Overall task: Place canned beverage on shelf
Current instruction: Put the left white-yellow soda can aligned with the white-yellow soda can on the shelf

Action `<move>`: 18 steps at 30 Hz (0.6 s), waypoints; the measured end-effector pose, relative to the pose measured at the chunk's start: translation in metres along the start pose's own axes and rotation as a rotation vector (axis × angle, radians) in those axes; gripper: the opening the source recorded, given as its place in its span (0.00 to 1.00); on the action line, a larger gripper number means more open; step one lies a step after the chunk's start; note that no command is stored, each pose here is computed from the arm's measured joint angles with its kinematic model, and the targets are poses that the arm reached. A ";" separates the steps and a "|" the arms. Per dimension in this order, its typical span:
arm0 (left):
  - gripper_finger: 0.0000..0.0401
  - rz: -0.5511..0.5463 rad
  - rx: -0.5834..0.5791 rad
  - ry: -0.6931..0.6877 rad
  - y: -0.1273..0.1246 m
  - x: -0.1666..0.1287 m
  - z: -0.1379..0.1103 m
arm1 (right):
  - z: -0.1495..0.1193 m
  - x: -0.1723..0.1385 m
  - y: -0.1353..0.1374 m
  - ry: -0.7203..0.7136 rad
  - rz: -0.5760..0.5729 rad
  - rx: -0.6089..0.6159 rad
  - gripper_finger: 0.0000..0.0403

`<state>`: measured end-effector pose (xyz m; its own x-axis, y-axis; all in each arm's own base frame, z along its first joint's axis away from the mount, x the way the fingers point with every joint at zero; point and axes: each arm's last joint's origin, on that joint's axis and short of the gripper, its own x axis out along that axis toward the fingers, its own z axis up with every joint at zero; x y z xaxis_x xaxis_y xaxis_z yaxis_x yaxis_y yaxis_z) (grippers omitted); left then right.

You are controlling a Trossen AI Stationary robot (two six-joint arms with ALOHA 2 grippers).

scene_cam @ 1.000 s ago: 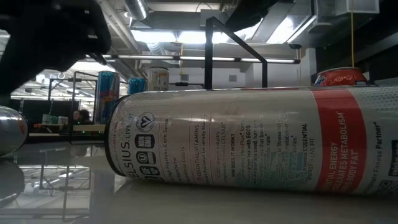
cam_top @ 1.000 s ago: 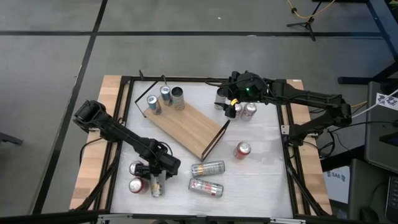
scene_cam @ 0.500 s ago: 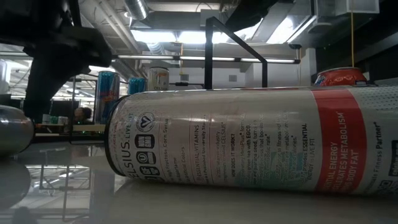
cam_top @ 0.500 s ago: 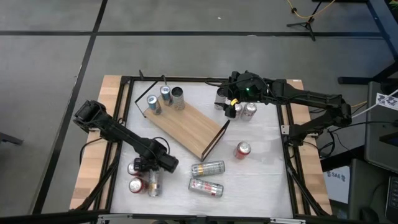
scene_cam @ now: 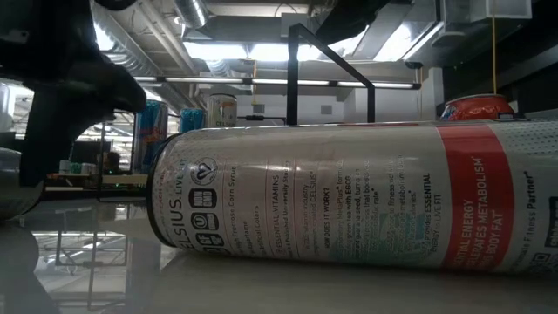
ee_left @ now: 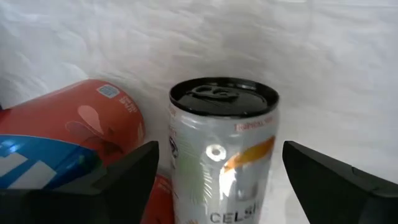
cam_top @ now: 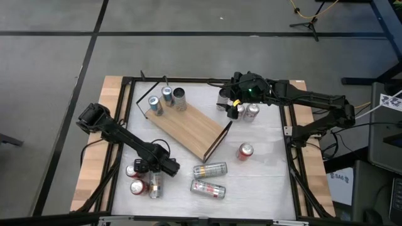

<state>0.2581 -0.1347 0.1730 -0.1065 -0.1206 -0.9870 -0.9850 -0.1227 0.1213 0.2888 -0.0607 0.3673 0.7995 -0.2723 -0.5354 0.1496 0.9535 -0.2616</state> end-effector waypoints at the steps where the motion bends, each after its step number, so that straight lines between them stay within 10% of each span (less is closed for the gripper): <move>1: 0.84 0.008 -0.001 -0.002 0.000 0.001 0.000 | 0.000 0.000 0.000 0.000 0.000 0.000 0.87; 18: 0.71 0.010 -0.008 -0.045 -0.001 0.004 0.001 | 0.000 0.000 0.000 0.000 0.000 0.000 0.87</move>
<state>0.2580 -0.1337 0.1690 -0.1223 -0.0777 -0.9894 -0.9827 -0.1300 0.1317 0.2888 -0.0607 0.3673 0.7995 -0.2724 -0.5354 0.1496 0.9535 -0.2616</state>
